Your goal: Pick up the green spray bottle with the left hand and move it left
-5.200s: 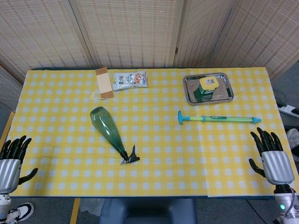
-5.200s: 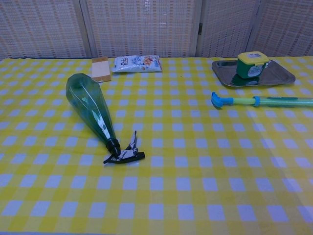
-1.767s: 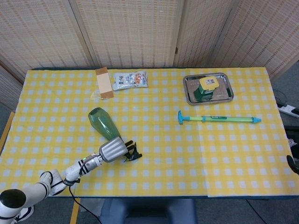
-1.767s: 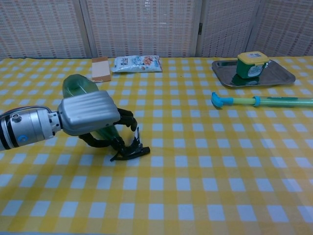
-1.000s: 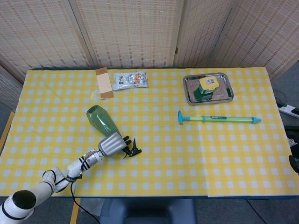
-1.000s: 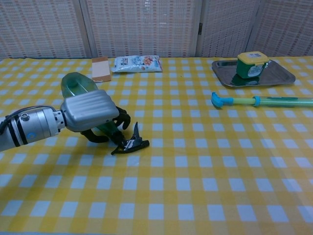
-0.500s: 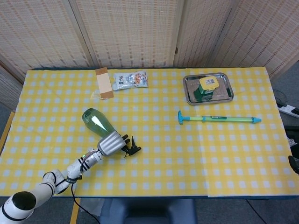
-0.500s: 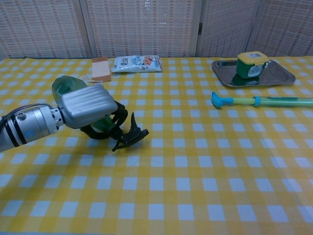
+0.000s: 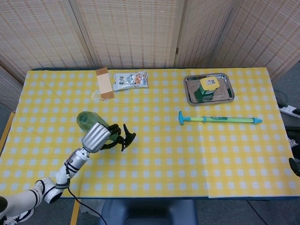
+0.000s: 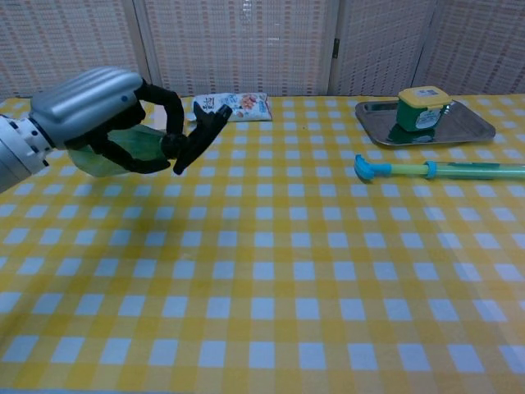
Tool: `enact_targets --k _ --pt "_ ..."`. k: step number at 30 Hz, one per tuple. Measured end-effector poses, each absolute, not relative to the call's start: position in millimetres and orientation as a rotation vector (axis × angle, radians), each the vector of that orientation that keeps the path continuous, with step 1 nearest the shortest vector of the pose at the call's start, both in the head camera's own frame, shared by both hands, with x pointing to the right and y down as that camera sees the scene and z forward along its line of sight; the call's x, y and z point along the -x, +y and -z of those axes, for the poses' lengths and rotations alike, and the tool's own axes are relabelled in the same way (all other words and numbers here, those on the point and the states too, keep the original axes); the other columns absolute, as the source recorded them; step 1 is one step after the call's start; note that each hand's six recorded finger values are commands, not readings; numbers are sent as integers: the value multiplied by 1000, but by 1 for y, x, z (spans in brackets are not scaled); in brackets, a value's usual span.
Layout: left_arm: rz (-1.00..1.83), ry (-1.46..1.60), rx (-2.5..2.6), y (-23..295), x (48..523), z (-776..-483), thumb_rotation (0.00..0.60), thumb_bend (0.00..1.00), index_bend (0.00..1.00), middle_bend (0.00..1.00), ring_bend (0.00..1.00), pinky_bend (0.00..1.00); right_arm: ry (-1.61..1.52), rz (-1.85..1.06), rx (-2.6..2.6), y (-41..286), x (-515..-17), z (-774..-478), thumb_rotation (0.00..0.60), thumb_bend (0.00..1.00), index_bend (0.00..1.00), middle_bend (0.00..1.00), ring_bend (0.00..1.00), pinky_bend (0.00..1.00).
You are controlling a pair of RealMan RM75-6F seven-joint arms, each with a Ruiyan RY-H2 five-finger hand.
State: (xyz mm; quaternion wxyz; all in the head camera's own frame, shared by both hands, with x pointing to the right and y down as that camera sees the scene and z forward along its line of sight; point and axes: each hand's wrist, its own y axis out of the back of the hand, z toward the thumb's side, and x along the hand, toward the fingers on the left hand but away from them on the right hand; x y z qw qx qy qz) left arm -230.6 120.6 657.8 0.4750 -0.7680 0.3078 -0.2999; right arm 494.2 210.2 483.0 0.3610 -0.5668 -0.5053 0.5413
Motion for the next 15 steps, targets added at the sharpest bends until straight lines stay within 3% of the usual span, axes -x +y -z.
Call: enact_targets --k 9,15 --pt "674 1305 2122 99 277 -600 600 416 668 722 1000 1000 -1259 -1420 1486 210 -486 -495 600 355 0 0 0 0" --pt "723 1596 2183 91 312 -591 600 421 666 731 1000 1000 -1241 -1431 1498 210 -483 -501 600 354 0 0 0 0"
